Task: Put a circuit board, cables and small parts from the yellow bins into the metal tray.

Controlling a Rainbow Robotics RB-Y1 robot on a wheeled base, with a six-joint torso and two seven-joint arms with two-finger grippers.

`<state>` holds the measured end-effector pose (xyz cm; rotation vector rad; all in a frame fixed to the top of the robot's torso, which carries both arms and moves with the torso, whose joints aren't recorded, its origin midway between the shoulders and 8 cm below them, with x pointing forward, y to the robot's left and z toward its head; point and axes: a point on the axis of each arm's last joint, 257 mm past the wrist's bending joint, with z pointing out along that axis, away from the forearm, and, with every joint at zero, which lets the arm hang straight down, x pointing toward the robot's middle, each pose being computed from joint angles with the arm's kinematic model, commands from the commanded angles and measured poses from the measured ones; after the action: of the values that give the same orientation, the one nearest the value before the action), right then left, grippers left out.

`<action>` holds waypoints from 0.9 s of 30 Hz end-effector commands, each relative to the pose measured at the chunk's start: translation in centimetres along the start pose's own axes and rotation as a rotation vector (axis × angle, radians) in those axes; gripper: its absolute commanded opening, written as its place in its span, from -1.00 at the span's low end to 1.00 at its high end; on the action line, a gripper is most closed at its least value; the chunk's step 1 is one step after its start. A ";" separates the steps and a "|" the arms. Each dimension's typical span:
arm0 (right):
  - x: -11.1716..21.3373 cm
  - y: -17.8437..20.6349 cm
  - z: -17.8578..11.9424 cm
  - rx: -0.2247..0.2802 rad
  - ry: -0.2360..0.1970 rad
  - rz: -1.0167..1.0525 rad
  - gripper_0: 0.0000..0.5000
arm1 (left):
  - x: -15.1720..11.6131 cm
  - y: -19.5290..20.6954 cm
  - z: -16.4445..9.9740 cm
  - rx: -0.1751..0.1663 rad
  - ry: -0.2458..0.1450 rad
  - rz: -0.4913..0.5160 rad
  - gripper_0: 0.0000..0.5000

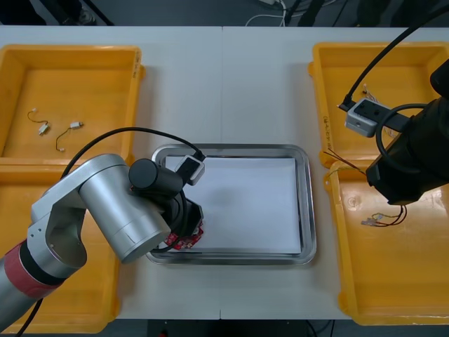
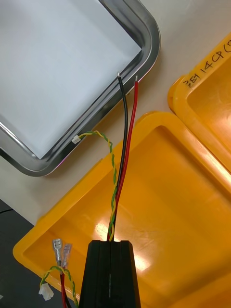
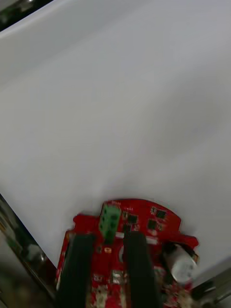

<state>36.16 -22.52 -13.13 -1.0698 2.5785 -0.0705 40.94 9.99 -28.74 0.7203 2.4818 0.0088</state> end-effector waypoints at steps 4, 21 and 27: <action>-1.4 0.6 -0.7 0.023 -0.035 -0.027 -1.00 | 0.5 0.6 0.0 -0.012 -0.007 -0.025 1.00; -2.2 2.2 0.1 -0.013 -0.045 -0.061 -1.00 | -1.7 1.1 -1.6 -0.036 -0.020 -0.016 1.00; -3.2 3.7 1.0 -0.018 -0.045 -0.116 -1.00 | -2.7 1.6 -3.6 -0.037 0.004 -0.026 1.00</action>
<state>36.01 -19.69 -14.62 -1.1218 2.5579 -0.0267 40.48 10.92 -27.69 0.7507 2.5349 0.0731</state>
